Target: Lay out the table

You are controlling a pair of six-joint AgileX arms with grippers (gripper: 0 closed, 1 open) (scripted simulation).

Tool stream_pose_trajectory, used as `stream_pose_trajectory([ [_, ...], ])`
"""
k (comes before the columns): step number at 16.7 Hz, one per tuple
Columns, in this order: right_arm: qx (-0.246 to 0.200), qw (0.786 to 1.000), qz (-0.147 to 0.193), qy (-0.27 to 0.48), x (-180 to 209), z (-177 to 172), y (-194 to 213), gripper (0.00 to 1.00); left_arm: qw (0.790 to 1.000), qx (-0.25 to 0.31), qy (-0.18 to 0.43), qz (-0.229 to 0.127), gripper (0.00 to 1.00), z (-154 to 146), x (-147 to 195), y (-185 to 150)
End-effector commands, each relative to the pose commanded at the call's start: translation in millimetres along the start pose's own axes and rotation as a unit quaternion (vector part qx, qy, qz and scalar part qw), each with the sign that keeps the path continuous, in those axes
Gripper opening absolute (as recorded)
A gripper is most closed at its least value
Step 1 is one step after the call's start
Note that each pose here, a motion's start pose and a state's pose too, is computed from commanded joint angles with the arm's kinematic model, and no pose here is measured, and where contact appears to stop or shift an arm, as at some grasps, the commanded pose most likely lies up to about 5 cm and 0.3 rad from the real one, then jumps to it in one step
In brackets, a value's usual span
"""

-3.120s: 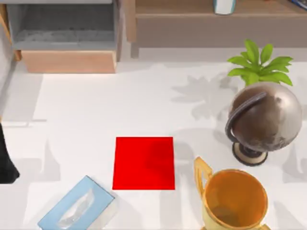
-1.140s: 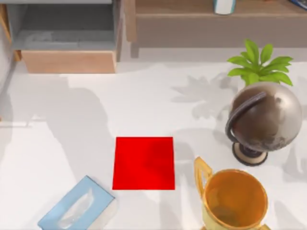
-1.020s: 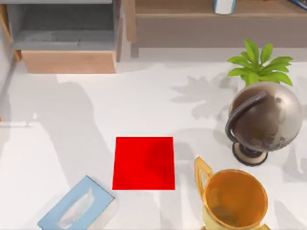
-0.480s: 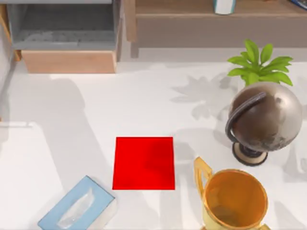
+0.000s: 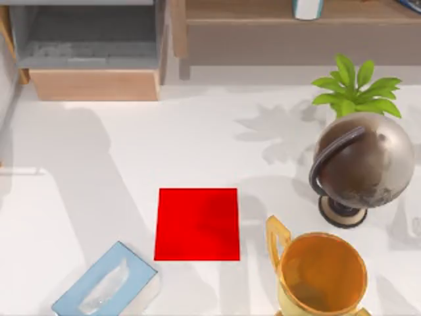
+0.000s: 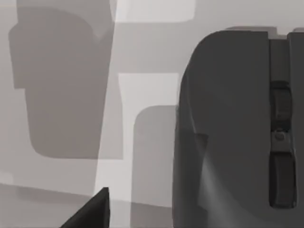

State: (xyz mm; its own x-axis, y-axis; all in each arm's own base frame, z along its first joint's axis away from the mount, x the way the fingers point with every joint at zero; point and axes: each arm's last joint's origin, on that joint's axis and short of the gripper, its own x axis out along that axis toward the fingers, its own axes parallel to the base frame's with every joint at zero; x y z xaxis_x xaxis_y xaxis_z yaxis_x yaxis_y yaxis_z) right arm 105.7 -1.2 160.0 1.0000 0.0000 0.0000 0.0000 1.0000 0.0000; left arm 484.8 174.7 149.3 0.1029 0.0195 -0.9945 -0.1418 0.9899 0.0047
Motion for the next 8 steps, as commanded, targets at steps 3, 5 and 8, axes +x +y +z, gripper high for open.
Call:
stream_pose_trajectory([
  [3, 0.0, 1.0, 0.0, 0.0, 0.0, 0.0, 0.0, 1.0, 1.0, 0.0, 0.0, 0.0, 1.0, -0.3, 4.6, 0.1],
  [5, 0.0, 1.0, 0.0, 0.0, 0.0, 0.0, 0.0, 1.0, 1.0, -0.001, -0.001, 0.0, 1.0, -0.3, 6.6, -0.2],
  [8, 0.0, 1.0, 0.0, 0.0, 0.0, 0.0, 0.0, 1.0, 1.0, -0.001, -0.005, 0.001, 1.0, 0.7, 10.9, -1.9],
])
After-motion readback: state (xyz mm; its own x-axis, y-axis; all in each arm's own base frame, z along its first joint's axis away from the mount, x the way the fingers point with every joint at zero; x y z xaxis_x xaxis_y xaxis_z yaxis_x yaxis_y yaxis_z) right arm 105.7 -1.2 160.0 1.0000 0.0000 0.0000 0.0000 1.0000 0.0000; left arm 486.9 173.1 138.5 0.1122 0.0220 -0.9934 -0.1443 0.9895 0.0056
